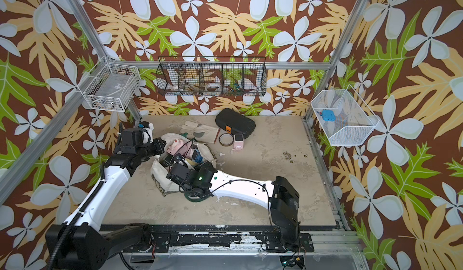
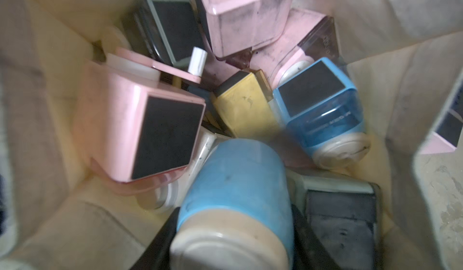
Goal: Take out the pencil sharpeners from the tote bags
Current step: Pick up the pencil sharpener from the canvas bag.
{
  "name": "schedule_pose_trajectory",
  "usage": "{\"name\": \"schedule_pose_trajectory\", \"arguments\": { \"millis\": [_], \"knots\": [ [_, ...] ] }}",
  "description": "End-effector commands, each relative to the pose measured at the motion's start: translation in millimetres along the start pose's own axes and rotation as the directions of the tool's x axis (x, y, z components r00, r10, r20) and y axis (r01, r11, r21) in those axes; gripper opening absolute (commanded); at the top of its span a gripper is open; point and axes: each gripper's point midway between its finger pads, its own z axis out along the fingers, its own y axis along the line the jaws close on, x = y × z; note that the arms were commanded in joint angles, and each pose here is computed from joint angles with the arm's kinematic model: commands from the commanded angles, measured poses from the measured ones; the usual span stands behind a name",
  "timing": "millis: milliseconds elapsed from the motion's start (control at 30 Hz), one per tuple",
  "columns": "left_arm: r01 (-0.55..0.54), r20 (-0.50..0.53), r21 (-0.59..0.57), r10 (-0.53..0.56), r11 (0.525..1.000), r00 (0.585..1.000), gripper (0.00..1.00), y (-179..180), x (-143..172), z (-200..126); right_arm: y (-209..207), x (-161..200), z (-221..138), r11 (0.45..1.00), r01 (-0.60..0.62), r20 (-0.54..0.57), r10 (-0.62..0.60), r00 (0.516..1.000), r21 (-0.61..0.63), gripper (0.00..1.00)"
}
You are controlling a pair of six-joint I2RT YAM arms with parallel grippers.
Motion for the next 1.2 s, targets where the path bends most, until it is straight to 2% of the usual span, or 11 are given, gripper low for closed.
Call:
{"name": "schedule_pose_trajectory", "arguments": {
  "millis": [0, 433, 667, 800, 933, 1167],
  "knots": [
    [-0.011, 0.044, 0.008, 0.011, 1.0, 0.999, 0.0, -3.1, -12.2, -2.2, 4.4, -18.7, -15.0, 0.998, 0.023, 0.077, -0.019, 0.997, -0.061, 0.42],
    [-0.012, 0.041, 0.006, 0.012, 1.0, 0.999, 0.0, -2.5, -11.4, -1.9, -14.0, -46.1, -75.3, 0.982, 0.07, 0.286, -0.017, 0.958, -0.178, 0.38],
    [-0.012, 0.043, 0.007, 0.012, 1.0, 0.999, 0.0, -2.7, -11.8, -2.3, -60.4, -52.1, -117.0, 0.974, 0.033, 0.41, 0.064, 0.91, -0.226, 0.36],
    [-0.012, 0.041, 0.008, 0.011, 1.0, 0.999, 0.0, -2.7, -11.3, -2.0, -107.2, -49.5, -136.9, 0.975, -0.045, 0.478, 0.147, 0.866, -0.219, 0.35],
    [-0.011, 0.041, 0.008, 0.011, 1.0, 0.999, 0.0, -2.7, -11.2, -1.9, -163.2, -35.4, -136.6, 0.971, -0.173, 0.525, 0.234, 0.818, -0.164, 0.35],
    [-0.009, 0.037, 0.01, 0.009, 1.0, 0.999, 0.0, -2.8, -10.5, -0.5, -238.7, 10.8, -86.7, 0.928, -0.372, 0.523, 0.326, 0.788, -0.017, 0.34]
  ]
}}
